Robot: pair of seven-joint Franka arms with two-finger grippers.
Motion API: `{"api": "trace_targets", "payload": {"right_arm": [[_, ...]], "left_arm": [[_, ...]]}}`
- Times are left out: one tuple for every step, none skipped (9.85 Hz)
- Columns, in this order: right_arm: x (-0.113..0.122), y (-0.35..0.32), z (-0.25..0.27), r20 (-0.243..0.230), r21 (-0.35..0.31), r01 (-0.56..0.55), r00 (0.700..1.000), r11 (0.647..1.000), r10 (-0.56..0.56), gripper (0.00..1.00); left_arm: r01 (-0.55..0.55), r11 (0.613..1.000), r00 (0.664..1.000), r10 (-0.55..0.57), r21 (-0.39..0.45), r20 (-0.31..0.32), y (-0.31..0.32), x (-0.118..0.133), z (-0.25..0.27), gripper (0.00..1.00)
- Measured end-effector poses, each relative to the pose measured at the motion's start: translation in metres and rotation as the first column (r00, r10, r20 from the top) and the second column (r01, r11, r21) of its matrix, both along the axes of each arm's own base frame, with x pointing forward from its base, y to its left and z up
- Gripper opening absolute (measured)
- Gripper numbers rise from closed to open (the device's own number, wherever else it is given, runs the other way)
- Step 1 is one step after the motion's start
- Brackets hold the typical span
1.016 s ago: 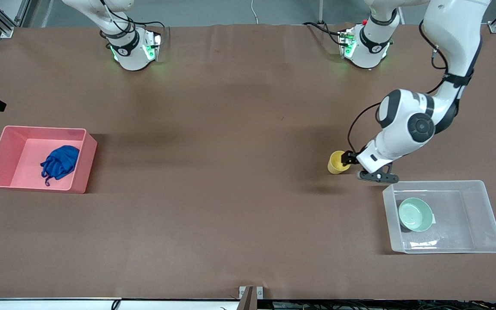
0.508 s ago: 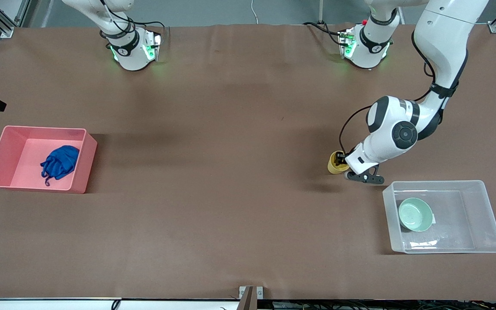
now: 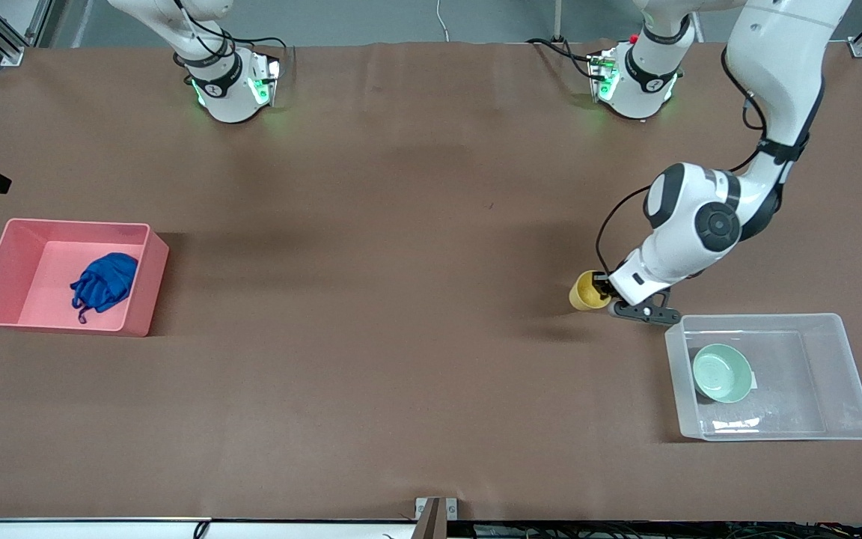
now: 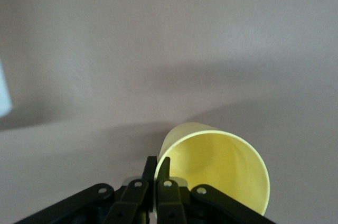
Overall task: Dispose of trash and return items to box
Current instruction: 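Carry the yellow cup with the left gripper into the green bowl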
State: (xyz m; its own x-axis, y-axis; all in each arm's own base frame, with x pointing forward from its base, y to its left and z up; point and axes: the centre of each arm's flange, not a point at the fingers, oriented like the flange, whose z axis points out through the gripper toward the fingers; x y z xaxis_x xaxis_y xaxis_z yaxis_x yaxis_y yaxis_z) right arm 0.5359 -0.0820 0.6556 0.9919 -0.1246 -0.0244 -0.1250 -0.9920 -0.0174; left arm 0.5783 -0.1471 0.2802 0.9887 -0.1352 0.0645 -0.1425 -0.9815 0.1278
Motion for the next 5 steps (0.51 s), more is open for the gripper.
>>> {"api": "trace_targets", "payload": {"right_arm": [[0.0,0.0,0.0,0.0,0.0,0.0,1.0,1.0,0.0,1.0],[0.0,0.0,0.0,0.0,0.0,0.0,1.0,1.0,0.0,1.0],[0.0,0.0,0.0,-0.001,0.0,0.0,1.0,1.0,0.0,1.0],[0.0,0.0,0.0,-0.001,0.0,0.0,1.0,1.0,0.0,1.0],[0.0,0.0,0.0,-0.001,0.0,0.0,1.0,1.0,0.0,1.0]], "left_arm": [[-0.018,1.0,1.0,0.018,0.004,0.023,0.014,0.01,0.026,0.03],[-0.027,1.0,0.999,0.027,0.01,0.028,0.03,0.023,0.053,0.03],[-0.03,0.999,0.999,0.03,0.013,0.026,0.045,0.037,0.082,0.03],[-0.025,1.0,0.999,0.024,0.013,0.026,0.061,0.052,0.111,0.03],[-0.015,1.0,0.999,0.015,0.01,0.03,0.078,0.067,0.134,0.03]]}}
